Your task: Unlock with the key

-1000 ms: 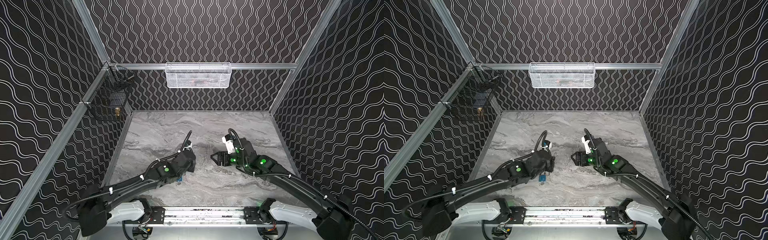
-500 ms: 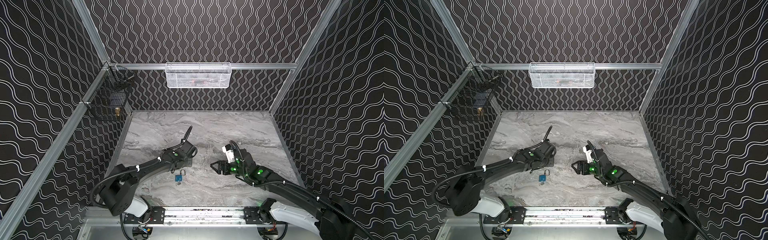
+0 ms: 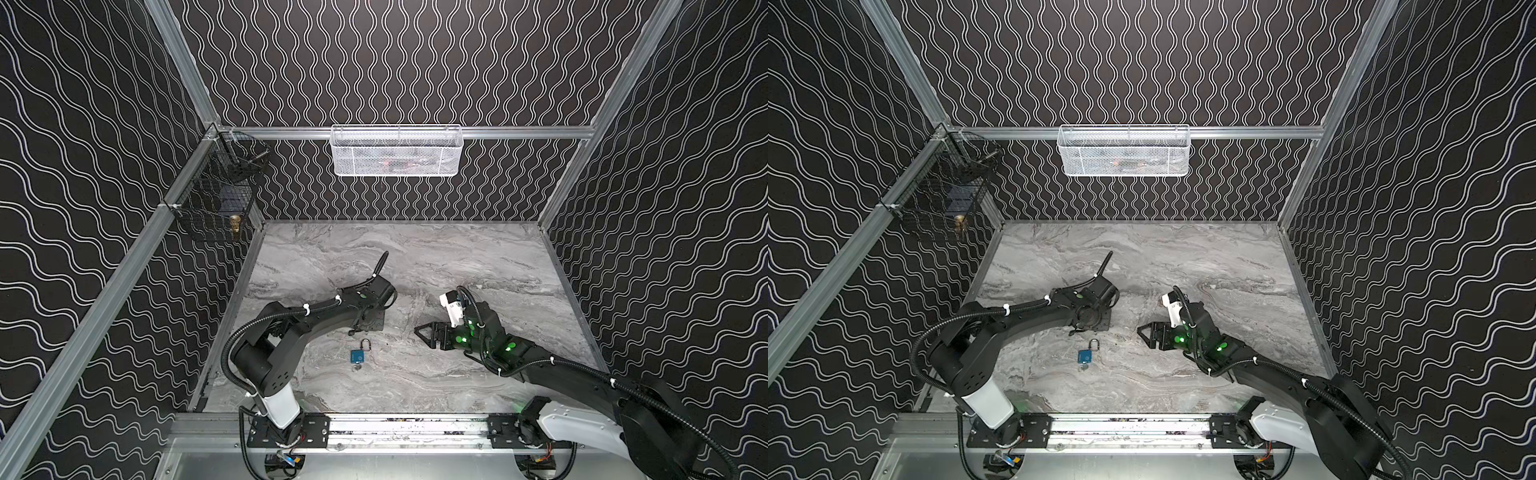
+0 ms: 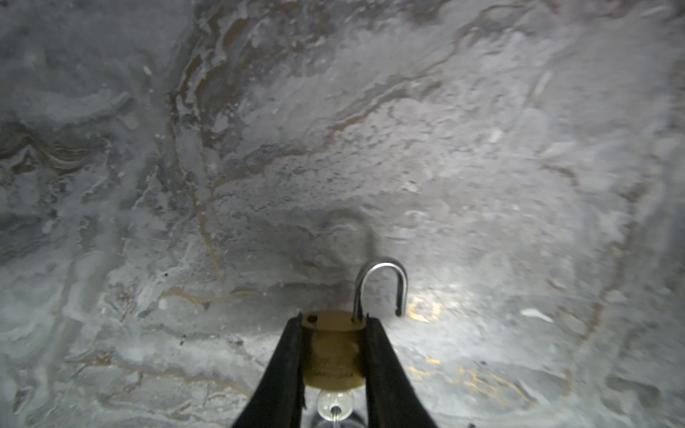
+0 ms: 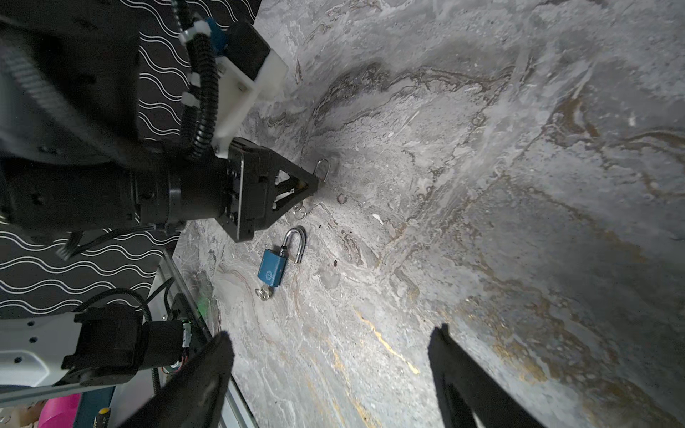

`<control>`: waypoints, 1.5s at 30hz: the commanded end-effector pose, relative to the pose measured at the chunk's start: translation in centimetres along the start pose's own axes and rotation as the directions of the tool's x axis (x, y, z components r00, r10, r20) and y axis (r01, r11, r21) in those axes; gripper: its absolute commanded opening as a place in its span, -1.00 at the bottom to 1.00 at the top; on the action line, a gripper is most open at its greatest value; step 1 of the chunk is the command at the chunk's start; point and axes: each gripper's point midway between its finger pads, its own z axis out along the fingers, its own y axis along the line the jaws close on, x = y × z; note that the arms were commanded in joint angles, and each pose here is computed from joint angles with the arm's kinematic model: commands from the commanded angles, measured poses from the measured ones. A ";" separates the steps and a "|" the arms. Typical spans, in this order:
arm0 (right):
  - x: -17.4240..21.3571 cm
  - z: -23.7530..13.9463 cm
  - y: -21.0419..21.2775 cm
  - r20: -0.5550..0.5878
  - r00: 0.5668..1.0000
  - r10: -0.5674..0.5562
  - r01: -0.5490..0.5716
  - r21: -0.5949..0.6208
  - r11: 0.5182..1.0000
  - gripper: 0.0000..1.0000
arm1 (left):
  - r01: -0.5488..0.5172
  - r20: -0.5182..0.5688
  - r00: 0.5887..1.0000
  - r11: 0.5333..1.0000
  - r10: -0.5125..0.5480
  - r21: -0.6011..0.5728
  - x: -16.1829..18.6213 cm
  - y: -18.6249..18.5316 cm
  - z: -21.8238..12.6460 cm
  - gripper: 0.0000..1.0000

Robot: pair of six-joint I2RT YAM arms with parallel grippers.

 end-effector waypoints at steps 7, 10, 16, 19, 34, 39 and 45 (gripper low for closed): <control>-0.9 0.4 0.7 0.033 0.999 -0.017 0.018 -0.029 0.999 0.81 | 0.021 -0.016 1.000 0.999 -0.022 -0.025 -0.2 1.2 1.3 -1.00; -0.9 0.6 0.6 0.031 0.999 -0.015 0.016 -0.031 0.999 0.88 | 0.028 -0.020 0.999 0.998 -0.029 -0.049 0.0 1.6 1.3 -1.00; -0.9 0.8 0.7 0.027 1.000 -0.014 0.015 -0.033 0.999 0.98 | 0.033 -0.033 0.999 0.999 -0.034 -0.040 0.7 1.8 1.6 -0.77; -1.0 0.8 0.8 0.024 1.000 -0.019 0.020 -0.034 0.999 0.98 | 0.038 -0.036 0.999 0.999 -0.039 -0.025 1.0 1.7 1.8 -0.66; -1.0 1.3 1.0 0.016 1.000 -0.011 0.012 -0.053 0.999 0.98 | 0.060 -0.026 0.998 0.996 -0.059 0.066 0.8 0.7 1.0 -0.09; -1.0 1.5 1.2 0.008 1.000 -0.011 0.011 -0.061 0.998 0.98 | 0.097 -0.027 0.995 0.988 -0.095 0.122 0.5 0.3 0.2 0.11; -1.0 1.4 1.4 0.010 1.000 -0.008 0.009 -0.071 0.997 0.98 | 0.147 -0.029 0.989 0.977 -0.144 0.155 0.3 0.7 -0.2 0.25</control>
